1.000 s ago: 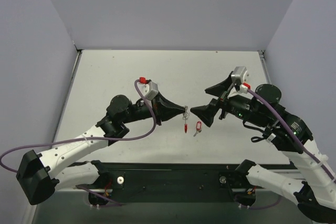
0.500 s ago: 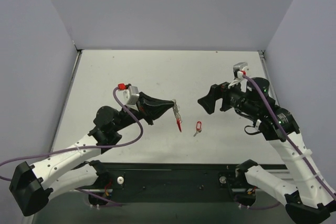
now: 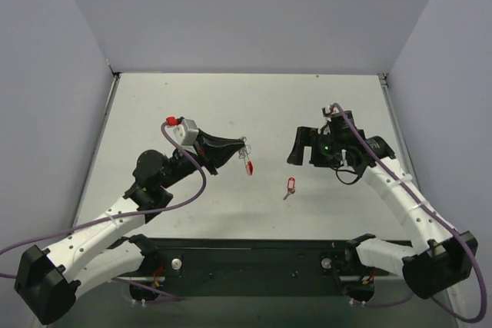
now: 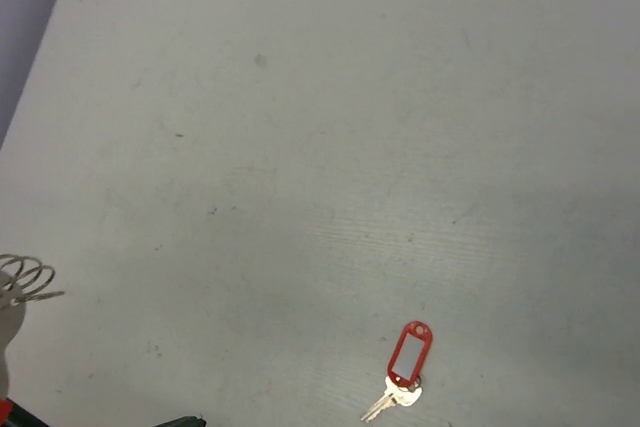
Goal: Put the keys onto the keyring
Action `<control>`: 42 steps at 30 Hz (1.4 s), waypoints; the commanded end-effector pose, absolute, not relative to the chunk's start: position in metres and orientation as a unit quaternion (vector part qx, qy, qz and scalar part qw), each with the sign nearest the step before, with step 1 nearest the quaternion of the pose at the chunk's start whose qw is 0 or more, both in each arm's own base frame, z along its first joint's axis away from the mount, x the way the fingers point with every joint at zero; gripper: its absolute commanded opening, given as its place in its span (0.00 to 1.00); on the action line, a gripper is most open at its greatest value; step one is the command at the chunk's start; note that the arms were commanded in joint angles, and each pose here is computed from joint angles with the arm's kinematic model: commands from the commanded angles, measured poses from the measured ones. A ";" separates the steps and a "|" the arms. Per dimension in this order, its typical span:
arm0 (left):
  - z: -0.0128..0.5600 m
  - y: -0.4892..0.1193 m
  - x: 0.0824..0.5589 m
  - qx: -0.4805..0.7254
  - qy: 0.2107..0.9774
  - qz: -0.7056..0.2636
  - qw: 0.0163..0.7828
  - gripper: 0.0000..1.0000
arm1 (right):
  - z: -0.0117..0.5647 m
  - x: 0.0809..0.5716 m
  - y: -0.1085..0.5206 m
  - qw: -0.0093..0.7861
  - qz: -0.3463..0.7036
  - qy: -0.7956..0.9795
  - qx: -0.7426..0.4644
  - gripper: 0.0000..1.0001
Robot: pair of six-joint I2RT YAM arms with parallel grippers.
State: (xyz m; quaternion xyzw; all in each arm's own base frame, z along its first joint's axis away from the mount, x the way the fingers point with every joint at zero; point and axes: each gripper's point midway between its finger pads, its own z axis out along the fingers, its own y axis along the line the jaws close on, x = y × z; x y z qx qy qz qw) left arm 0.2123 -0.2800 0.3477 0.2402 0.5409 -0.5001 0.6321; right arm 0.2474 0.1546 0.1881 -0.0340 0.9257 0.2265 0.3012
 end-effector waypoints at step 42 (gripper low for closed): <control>0.345 -0.278 0.207 0.243 0.519 -0.514 0.638 0.00 | 0.005 0.231 0.152 0.053 0.162 0.972 0.160 0.40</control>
